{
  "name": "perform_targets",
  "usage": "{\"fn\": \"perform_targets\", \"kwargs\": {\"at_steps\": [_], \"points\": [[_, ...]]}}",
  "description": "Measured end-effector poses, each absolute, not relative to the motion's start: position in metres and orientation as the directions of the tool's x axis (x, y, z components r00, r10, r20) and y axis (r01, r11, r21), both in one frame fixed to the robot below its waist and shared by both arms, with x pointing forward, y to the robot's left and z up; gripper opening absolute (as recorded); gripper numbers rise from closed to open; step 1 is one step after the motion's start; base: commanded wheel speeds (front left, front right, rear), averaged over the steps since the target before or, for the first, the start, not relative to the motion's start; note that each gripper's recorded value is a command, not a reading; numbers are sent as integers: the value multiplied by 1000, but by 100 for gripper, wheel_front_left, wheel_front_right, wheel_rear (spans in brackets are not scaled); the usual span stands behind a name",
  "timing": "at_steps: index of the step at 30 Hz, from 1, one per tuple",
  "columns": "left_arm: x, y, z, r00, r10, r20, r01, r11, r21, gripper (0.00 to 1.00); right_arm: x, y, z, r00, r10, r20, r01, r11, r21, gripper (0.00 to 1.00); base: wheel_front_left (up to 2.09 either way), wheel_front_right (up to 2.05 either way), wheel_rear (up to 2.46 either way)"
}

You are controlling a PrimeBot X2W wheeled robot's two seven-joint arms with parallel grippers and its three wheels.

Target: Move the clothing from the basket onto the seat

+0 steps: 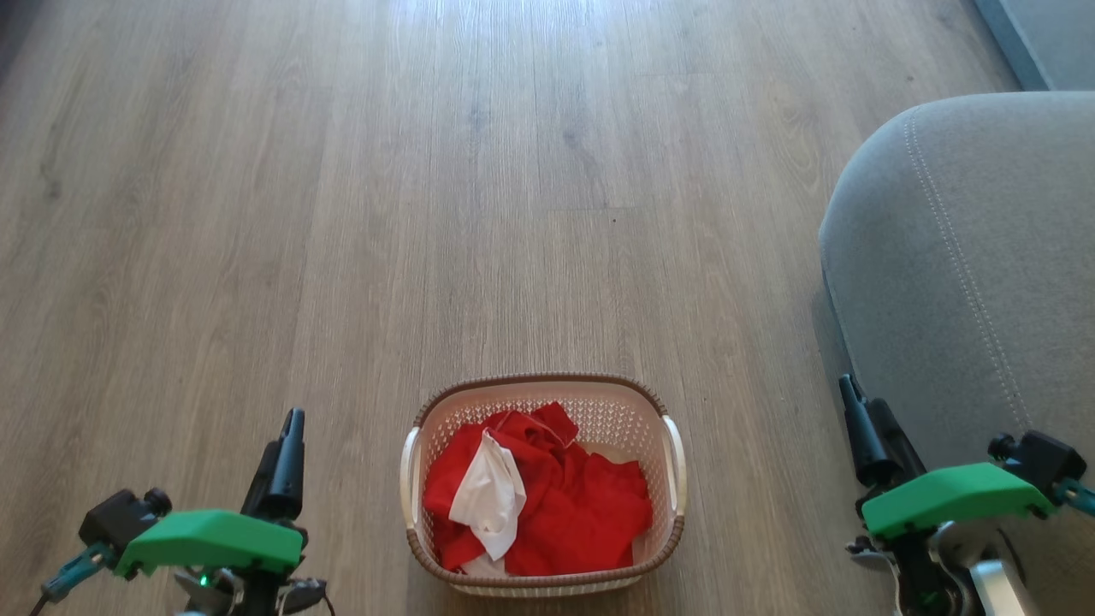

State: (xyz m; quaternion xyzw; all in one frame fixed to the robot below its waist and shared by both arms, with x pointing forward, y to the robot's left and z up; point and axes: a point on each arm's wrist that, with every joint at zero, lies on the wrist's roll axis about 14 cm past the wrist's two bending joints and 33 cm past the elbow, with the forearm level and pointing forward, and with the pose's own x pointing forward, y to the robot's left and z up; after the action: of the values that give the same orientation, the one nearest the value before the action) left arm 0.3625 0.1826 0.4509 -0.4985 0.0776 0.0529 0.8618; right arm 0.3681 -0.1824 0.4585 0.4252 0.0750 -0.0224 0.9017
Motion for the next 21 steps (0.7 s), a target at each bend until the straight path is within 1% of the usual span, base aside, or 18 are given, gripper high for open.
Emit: {"fn": "perform_targets", "kwargs": {"at_steps": [7, 21], "points": [[363, 180, 452, 984, 13, -180, -156, 563, -811, 100, 371, -181, 462, 990, 30, -139, 76, 712, 698, 100, 0, 0, 0], [365, 179, 453, 986, 18, -167, -135, 679, -722, 100, 373, -173, 462, 990, 56, -129, 27, 826, 562, 100, 0, 0, 0]]}}
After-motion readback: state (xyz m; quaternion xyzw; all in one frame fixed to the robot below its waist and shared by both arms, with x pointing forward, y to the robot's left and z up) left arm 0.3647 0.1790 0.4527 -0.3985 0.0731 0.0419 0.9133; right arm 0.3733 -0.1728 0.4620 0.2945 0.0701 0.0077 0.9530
